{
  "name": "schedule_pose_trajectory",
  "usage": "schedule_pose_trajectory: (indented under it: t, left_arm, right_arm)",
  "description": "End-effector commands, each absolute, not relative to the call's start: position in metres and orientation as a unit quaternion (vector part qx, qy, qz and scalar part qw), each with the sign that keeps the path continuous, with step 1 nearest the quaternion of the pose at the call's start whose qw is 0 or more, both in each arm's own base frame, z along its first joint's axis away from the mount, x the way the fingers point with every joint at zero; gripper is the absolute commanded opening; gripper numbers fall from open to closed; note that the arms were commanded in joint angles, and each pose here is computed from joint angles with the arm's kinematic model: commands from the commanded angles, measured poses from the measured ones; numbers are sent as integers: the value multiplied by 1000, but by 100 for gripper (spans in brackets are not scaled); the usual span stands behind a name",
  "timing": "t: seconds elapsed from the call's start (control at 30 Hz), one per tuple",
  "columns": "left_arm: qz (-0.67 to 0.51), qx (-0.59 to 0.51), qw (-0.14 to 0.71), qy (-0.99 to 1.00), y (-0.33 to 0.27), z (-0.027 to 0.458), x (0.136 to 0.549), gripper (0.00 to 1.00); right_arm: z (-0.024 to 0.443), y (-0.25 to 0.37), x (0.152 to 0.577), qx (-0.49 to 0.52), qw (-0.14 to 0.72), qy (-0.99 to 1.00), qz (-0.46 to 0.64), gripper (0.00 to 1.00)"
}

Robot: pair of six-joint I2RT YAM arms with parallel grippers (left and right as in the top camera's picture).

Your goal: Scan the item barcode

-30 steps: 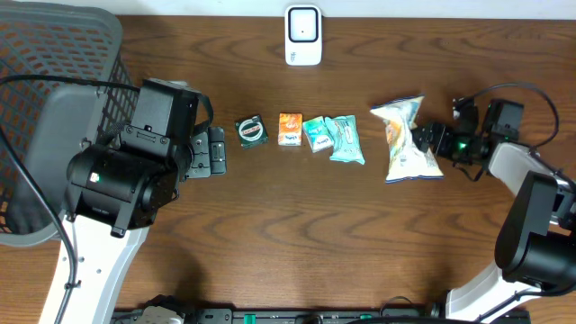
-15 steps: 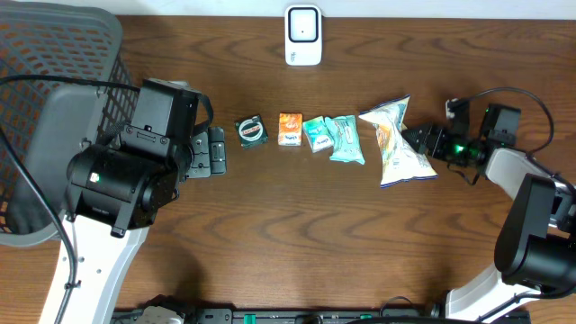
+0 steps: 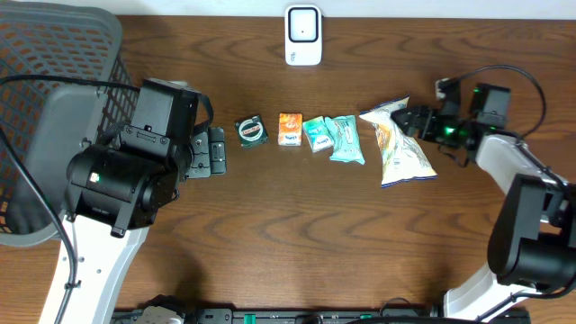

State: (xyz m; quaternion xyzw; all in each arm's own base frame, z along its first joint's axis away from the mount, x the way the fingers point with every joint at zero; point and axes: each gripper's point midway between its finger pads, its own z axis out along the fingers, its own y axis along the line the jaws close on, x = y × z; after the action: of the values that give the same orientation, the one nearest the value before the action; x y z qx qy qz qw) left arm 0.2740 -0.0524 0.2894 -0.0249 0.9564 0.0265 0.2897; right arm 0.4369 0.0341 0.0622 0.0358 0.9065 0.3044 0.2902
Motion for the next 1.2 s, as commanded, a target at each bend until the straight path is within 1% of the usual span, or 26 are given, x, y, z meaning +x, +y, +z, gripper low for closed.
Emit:
schedule_pose_trajectory:
  t: [0.0,0.1,0.2,0.27,0.3,0.33,0.37,0.4,0.43,0.47,0.53,0.6,0.73,0.9,1.0,1.17]
  left_arm:
    - [36,-25,292,955,-48,291,276,98]
    - [36,-25,292,955,-48,291,276,98]
    - [36,-25,292,955,-48,291,276,98]
    - [36,-25,292,955,-48,291,276,98]
    - [36,-25,292,955,-48,291,276,98]
    - [36,-25,292,955,-48,291,276,98]
    - [36,-25,292,955,-48,291,276,98]
    - [36,-25,292,955,-48,291,276,98]
    - [36,-25,292,955,-48,291,276,98]
    - [36,-25,292,955,-48,291,276,98]
    - [36,-25,292,955,-48,291,276,98]
    - [36,-25,292,955,-48,291,276,98]
    - [36,-25,292,955,-49,291,276,98]
    - [36,-25,292,955,-49,291,276,97]
    - [36,-25,292,955,-49,291,276,98]
    - [36,-25,292,955,-48,291,276,98]
  right_arm:
    - [45,33,437,24,286,927,242,85]
    - [35,31,436,25,282,938,200,84]
    - [27,34,436,23,275,941,193,83]
    - [18,34,436,25,268,943,194,79]
    - [14,33,436,26,265,944,194,75]
    - [9,33,436,27,262,945,194,67]
    - [3,33,436,28,259,946,194,57]
    - [0,33,436,29,257,946,194,44]
    - [-2,32,436,29,257,946,194,38]
    - [-2,32,437,30,259,946,194,27]
    - [2,32,441,32,266,943,195,13]
    - [12,31,446,47,277,938,201,1]
    - [46,45,455,30,314,918,243,1]
    - [103,55,464,28,367,888,275,1]
    - [145,62,465,15,409,868,281,1]
    - [218,90,459,-40,486,823,291,2]
